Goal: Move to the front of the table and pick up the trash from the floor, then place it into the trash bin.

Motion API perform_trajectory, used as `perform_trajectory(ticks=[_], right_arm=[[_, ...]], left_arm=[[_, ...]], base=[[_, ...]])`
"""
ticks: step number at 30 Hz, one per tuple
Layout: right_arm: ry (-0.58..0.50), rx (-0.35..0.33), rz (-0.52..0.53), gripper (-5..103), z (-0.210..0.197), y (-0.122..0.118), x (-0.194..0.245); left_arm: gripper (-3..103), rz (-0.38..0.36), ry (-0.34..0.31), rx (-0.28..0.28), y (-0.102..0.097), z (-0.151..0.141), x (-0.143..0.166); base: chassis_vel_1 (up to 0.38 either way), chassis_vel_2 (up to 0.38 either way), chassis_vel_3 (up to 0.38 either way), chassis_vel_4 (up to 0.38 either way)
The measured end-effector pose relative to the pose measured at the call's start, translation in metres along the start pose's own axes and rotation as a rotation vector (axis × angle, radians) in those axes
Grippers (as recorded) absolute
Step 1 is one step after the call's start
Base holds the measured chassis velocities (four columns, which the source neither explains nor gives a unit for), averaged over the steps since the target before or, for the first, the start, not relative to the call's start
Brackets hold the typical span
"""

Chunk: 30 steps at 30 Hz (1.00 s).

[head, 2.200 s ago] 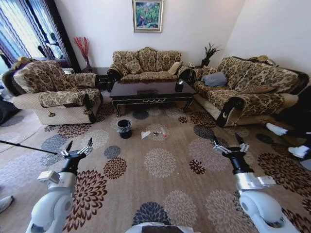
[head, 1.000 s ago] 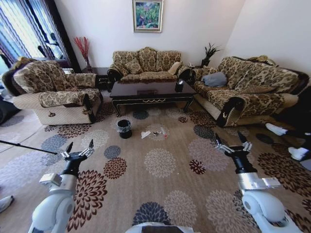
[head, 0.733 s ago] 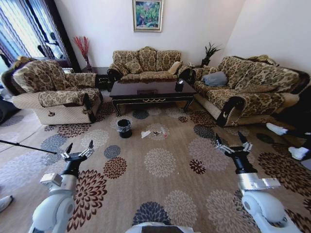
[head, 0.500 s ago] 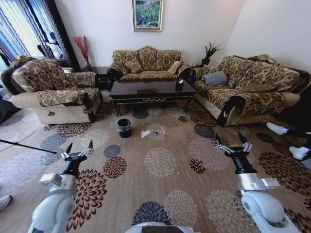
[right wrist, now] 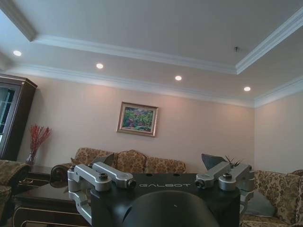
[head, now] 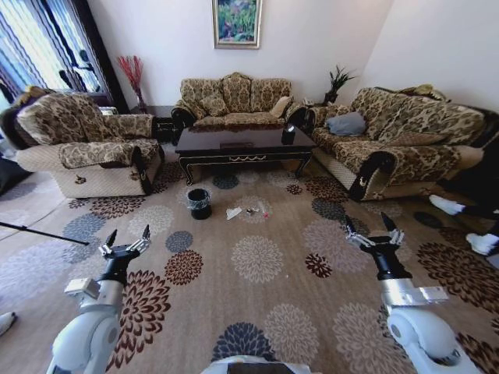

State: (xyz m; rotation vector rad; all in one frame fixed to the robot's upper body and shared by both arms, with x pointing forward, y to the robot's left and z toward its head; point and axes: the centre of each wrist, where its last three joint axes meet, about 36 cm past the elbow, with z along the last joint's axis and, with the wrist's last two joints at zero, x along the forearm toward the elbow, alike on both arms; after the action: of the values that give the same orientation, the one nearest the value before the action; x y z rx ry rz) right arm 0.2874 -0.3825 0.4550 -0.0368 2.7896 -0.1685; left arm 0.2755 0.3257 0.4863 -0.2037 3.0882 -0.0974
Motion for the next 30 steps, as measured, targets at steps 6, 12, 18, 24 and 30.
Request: perform_trajectory(ticks=[6,12,18,24,30], right_arm=[[0.0,0.005,0.002,100,0.0001,0.0006,0.0012],[-0.005,0.002,0.009,100,0.0008,0.0014,0.0023],[-0.005,0.001,0.011,100,0.0022,0.0017,0.0027],[-0.005,0.003,0.009,100,0.0023,0.001,0.0019],[-0.006,0.007,0.008,100,0.0018,-0.0007,0.001]], left_arm=[[100,0.002,0.0,-0.002,-0.0001,-0.0003,0.0006],[100,0.008,0.0,0.006,-0.0012,-0.0018,0.0019],[100,0.006,0.006,0.011,-0.0018,0.0001,0.0027],[100,0.003,0.011,0.013,-0.0017,0.0022,0.0024],[100,0.001,0.012,0.009,-0.0021,0.0041,0.0016]], base=[[0.0,0.0,0.0,0.0],[0.0,0.0,0.0,0.0],[0.0,0.0,0.0,0.0],[0.0,0.0,0.0,0.0],[0.0,0.0,0.0,0.0]])
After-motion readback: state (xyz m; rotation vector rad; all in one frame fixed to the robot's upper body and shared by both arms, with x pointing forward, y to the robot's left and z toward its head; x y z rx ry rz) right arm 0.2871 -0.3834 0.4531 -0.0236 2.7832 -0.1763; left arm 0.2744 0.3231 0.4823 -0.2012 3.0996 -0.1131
